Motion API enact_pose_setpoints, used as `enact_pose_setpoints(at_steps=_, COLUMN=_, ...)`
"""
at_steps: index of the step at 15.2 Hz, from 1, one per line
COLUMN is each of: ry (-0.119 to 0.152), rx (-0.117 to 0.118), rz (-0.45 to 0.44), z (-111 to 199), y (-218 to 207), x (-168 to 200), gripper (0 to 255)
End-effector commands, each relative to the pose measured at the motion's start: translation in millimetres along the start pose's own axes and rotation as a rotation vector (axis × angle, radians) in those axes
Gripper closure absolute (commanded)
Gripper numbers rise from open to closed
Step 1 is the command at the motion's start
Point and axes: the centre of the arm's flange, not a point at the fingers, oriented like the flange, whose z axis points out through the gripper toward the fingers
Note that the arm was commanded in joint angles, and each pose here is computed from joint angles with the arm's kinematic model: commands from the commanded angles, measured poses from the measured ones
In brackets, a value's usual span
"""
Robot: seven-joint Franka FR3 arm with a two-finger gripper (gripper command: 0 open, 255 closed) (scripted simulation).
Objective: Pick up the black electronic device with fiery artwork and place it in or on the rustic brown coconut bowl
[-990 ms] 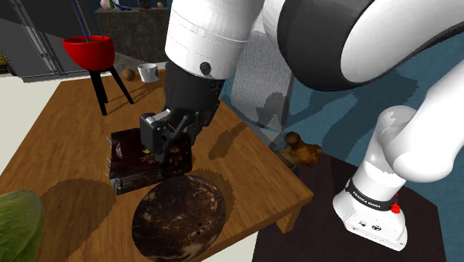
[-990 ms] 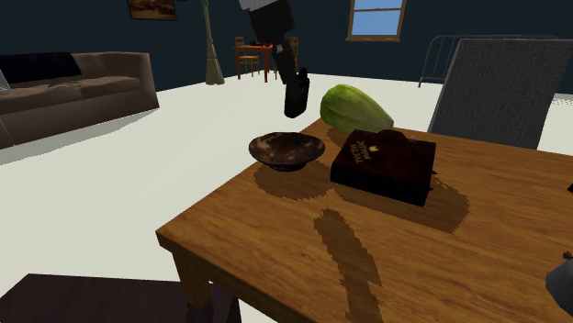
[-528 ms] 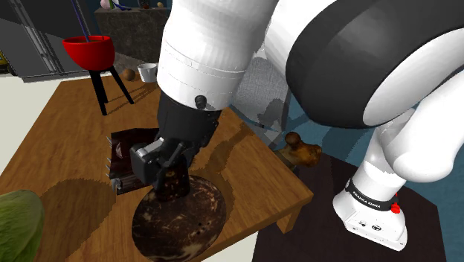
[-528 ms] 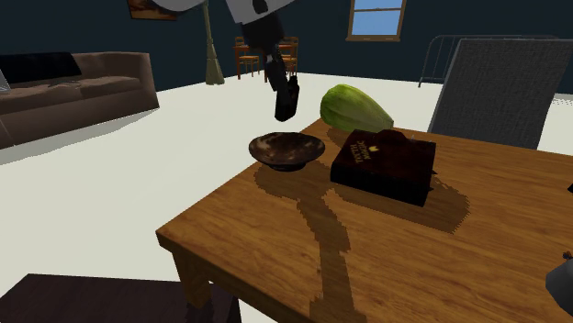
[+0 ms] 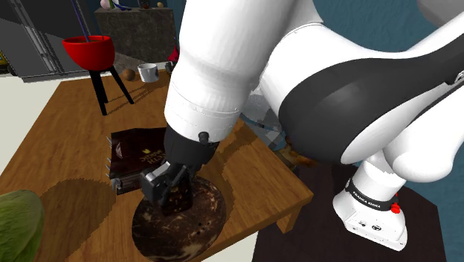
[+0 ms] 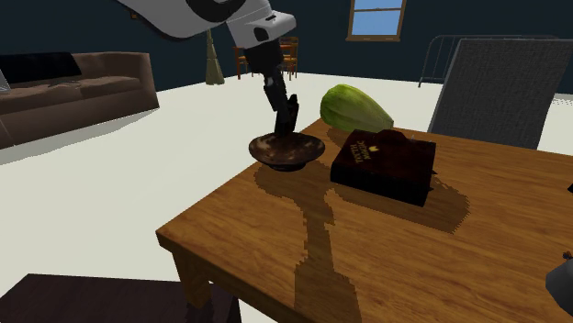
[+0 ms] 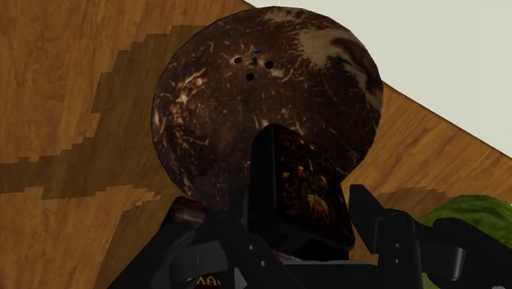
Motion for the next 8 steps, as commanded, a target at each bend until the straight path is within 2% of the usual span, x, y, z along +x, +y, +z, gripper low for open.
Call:
enact_pose_setpoints(at_steps=1, ry=0.0, rx=0.001, rz=0.0, z=10.1, y=1.7, x=-3.4, gripper=255)
enact_pose_setpoints(at_steps=3, ry=0.0, rx=0.001, rz=0.0, z=19.5, y=3.2, x=-6.7, gripper=255)
enact_pose_setpoints(at_steps=8, ry=0.0, rx=0.001, rz=0.0, z=19.5, y=3.2, x=-6.7, gripper=255)
